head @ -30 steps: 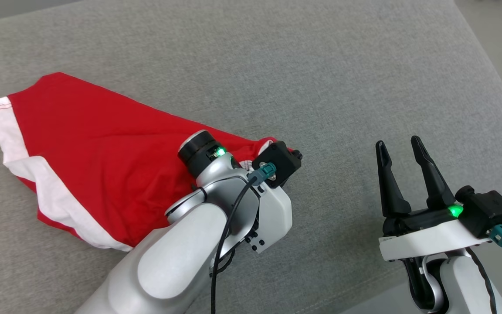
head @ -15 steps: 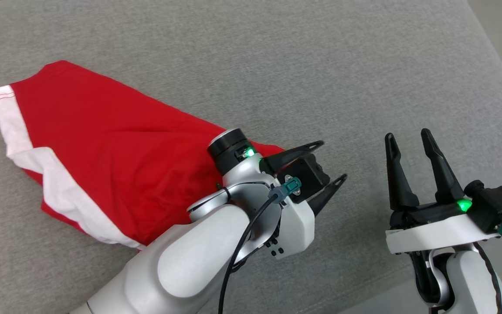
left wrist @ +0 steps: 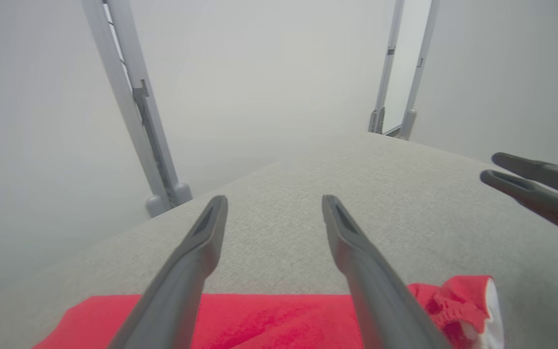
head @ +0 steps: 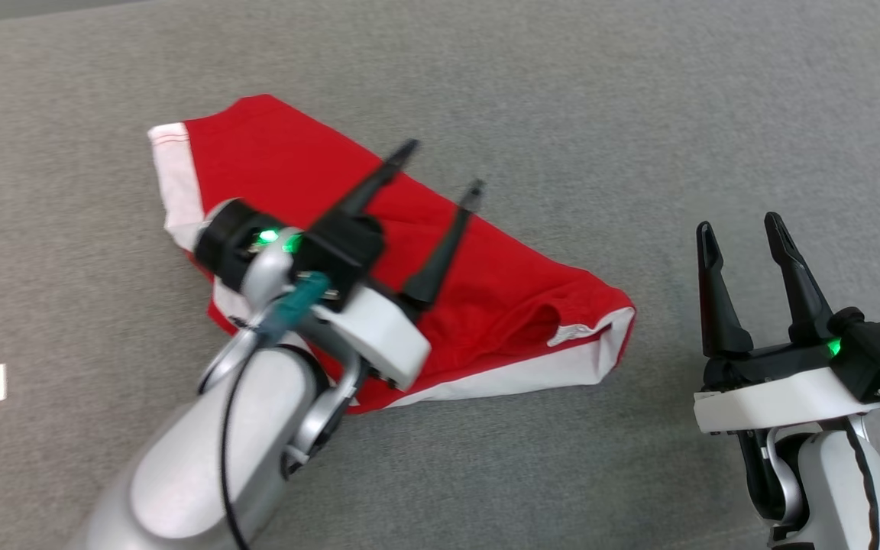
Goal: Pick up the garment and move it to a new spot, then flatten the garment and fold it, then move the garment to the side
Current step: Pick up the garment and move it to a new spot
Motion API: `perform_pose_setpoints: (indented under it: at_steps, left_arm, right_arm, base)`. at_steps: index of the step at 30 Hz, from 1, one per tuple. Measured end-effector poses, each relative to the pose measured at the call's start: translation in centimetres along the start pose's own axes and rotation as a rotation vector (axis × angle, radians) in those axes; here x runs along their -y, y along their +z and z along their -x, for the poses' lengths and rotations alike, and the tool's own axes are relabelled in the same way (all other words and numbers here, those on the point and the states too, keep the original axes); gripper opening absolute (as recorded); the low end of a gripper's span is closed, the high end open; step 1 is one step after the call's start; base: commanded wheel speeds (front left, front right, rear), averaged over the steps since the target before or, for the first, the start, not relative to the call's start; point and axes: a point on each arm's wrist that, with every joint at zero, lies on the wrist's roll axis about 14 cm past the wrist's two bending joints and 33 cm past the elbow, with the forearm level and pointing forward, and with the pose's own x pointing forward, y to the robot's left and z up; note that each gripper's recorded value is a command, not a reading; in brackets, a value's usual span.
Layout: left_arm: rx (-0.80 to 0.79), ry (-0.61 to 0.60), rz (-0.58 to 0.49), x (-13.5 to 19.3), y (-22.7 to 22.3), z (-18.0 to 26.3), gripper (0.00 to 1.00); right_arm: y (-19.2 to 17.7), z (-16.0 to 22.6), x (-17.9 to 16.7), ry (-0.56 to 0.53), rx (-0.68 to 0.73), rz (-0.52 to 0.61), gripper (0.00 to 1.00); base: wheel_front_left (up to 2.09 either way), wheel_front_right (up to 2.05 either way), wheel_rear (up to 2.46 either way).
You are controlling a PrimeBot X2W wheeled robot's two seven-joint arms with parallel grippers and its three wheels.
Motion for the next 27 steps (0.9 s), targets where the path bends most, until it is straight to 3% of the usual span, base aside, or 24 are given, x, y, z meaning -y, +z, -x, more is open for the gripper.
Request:
perform_pose_setpoints:
  at_steps: [6, 12, 20, 27]
  left_arm:
    - [0.071, 0.321, 0.04, -7.7, 1.7, 5.2, 1.0]
    - [0.135, 0.58, 0.052, -12.9, 2.7, 11.8, 1.0]
    - [0.135, 0.791, 0.047, -15.4, 1.9, 19.4, 1.0]
    - [0.112, 0.841, 0.058, -14.5, 0.7, 23.5, 1.0]
  right_arm:
    - [0.3, -0.8, -2.4, 0.071, 0.013, 0.007, 1.0]
    - [0.4, -0.6, -4.4, 0.125, 0.014, 0.009, 1.0]
    - [0.9, 0.3, -6.1, 0.171, 0.018, 0.019, 1.0]
    - [1.2, 2.0, -6.8, 0.187, 0.014, 0.02, 1.0]
  base:
    - [0.0, 0.0, 0.0]
    - [0.0, 0.0, 0.0]
    - [0.0, 0.0, 0.0]
    - [0.0, 0.0, 0.0]
